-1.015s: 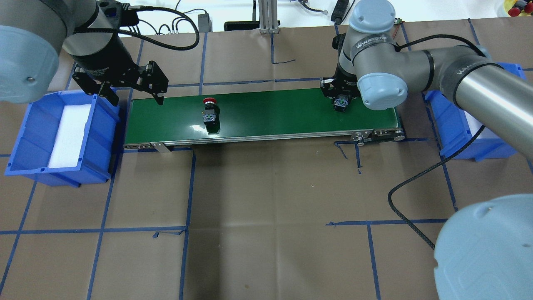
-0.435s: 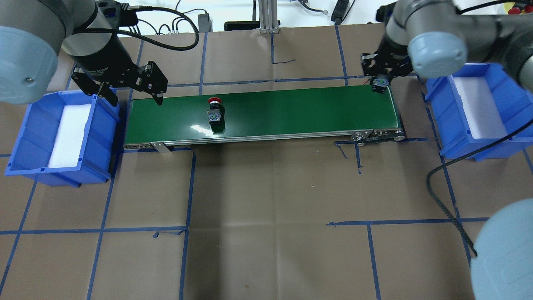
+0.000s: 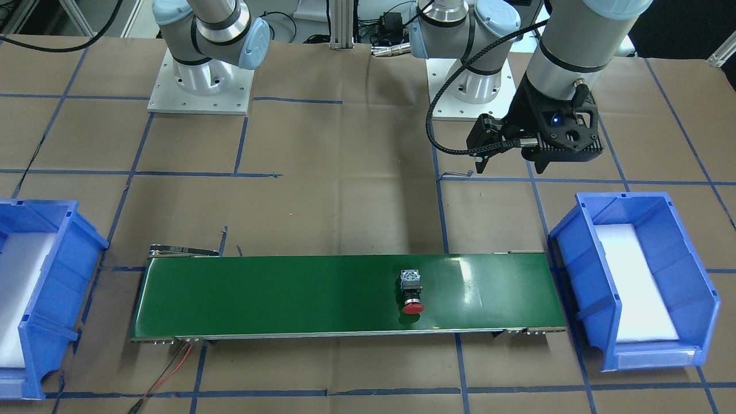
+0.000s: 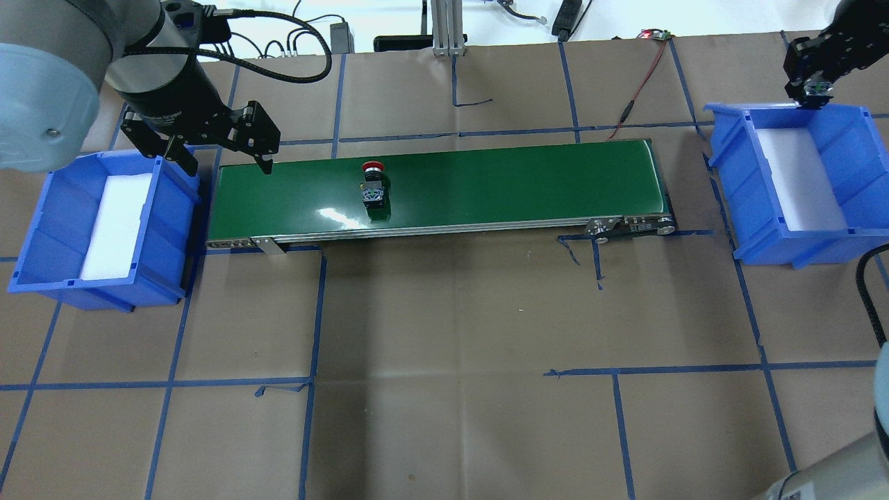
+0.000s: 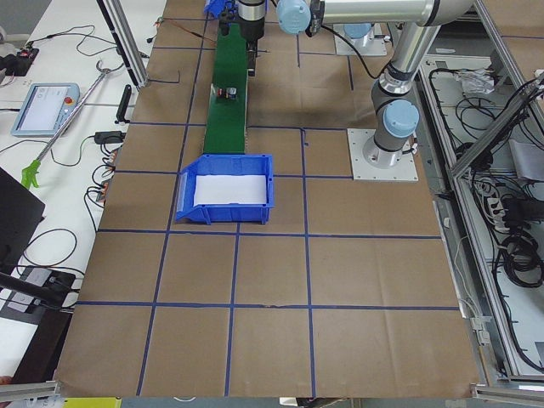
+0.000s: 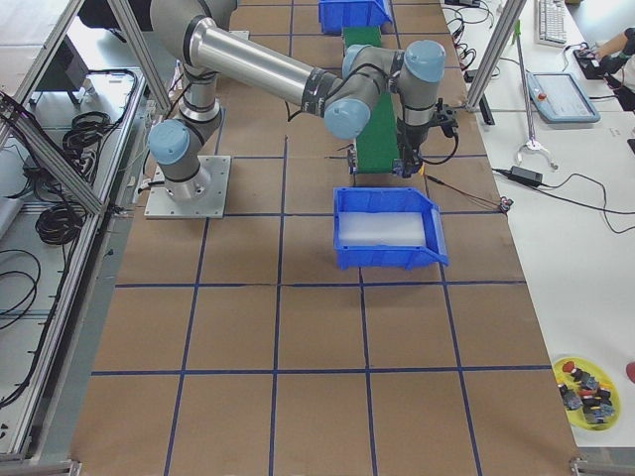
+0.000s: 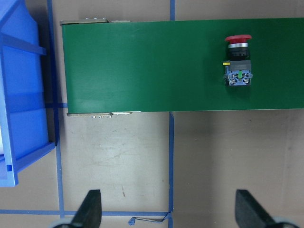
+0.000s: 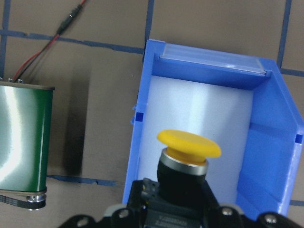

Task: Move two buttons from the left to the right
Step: 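Carry the yellow button into the empty blue bin with the right gripper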

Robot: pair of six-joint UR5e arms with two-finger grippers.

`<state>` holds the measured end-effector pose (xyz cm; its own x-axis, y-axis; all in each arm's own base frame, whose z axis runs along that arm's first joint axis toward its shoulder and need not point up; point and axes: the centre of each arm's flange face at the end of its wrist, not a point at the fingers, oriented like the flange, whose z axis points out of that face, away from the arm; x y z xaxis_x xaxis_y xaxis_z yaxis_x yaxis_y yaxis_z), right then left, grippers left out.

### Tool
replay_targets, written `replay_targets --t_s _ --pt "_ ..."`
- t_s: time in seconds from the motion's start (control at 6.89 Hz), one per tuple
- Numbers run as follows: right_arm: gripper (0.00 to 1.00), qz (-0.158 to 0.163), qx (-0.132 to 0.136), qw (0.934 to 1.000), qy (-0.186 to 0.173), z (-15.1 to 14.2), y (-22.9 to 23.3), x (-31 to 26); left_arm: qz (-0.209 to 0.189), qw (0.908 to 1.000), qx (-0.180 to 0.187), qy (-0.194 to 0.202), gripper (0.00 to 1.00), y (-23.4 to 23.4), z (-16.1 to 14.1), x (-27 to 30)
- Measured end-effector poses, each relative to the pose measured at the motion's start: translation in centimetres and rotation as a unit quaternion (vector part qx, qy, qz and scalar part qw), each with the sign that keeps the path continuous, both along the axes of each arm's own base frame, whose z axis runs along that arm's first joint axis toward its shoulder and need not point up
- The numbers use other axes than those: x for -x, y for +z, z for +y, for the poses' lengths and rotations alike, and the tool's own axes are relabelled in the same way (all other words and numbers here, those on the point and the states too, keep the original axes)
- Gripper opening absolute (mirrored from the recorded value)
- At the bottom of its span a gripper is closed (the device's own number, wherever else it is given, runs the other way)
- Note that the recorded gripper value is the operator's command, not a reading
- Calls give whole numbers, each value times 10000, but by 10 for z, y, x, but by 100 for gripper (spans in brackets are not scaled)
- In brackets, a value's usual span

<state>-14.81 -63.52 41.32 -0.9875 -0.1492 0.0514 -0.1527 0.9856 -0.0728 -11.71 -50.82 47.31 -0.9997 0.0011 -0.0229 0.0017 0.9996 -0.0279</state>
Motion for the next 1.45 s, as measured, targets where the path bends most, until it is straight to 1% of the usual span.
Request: replay_targets --t_s 0.29,0.44,0.58,0.87,1.16,1.45 --pt "4 -100 -192 9996 192 23 -33 46 0 10000 6 0 100 0 0 0" --pt "4 -99 -182 9994 271 35 -56 58 0 10000 4 3 100 -1 0 0" --pt "4 -42 -105 9993 363 49 -84 59 0 10000 2 5 100 -1 1 0" --pt "4 82 38 9987 492 71 -126 50 0 10000 5 11 100 -1 2 0" --pt "4 113 -12 9980 628 81 -150 45 0 10000 9 9 100 -1 2 0" --pt "5 43 -157 9978 644 85 -169 45 0 10000 15 7 100 0 2 0"
